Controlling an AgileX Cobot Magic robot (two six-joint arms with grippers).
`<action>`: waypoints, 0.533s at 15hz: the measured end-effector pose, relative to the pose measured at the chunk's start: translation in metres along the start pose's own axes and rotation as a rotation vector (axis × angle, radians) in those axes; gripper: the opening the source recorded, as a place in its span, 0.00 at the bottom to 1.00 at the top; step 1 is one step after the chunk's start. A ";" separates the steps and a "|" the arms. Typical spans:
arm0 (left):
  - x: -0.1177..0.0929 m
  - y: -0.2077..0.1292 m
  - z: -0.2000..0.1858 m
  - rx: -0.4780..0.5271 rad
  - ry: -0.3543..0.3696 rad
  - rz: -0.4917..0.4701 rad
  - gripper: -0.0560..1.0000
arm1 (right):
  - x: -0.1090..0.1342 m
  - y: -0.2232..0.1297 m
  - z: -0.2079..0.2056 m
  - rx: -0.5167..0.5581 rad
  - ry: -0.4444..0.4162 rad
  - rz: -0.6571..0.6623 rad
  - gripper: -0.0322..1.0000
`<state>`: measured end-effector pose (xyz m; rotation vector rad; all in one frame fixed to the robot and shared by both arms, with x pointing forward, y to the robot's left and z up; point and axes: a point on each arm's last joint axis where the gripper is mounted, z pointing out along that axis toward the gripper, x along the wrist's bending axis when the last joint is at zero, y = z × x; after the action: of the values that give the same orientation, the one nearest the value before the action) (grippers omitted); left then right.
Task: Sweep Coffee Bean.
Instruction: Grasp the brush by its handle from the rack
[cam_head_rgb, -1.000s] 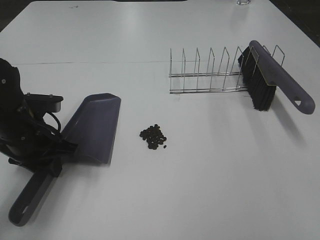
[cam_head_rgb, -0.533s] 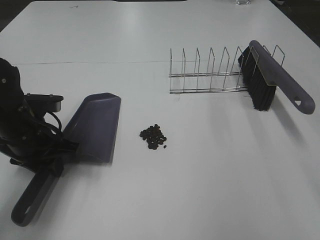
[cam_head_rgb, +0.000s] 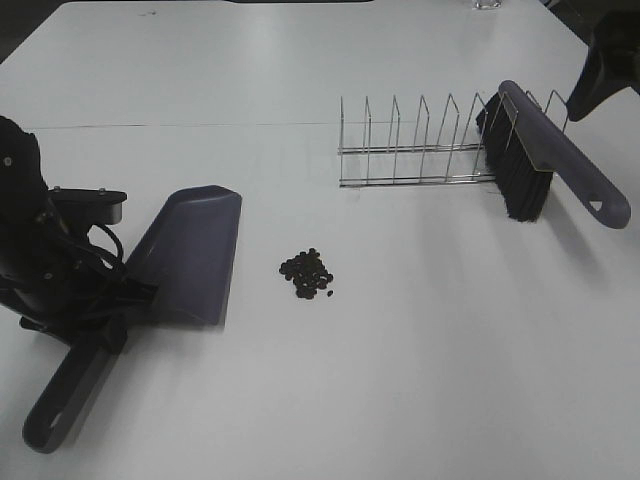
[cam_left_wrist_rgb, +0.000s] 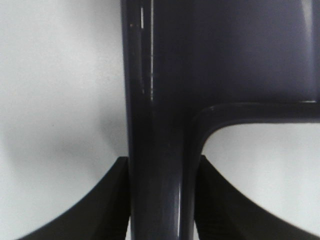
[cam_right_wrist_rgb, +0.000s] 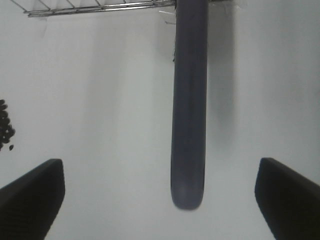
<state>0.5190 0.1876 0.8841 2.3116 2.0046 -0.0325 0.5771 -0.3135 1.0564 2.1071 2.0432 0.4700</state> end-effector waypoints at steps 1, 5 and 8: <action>0.000 0.000 0.000 0.000 0.000 0.000 0.36 | -0.002 0.017 0.016 0.025 0.002 -0.005 0.93; 0.000 0.000 0.000 0.000 0.000 0.000 0.36 | -0.013 0.077 0.084 0.104 -0.004 -0.023 0.93; 0.000 0.000 0.000 0.000 0.000 0.000 0.36 | -0.018 0.099 0.116 0.139 -0.001 -0.035 0.93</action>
<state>0.5190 0.1876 0.8841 2.3116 2.0046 -0.0325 0.7095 -0.3245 0.9787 2.1423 2.1667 0.3297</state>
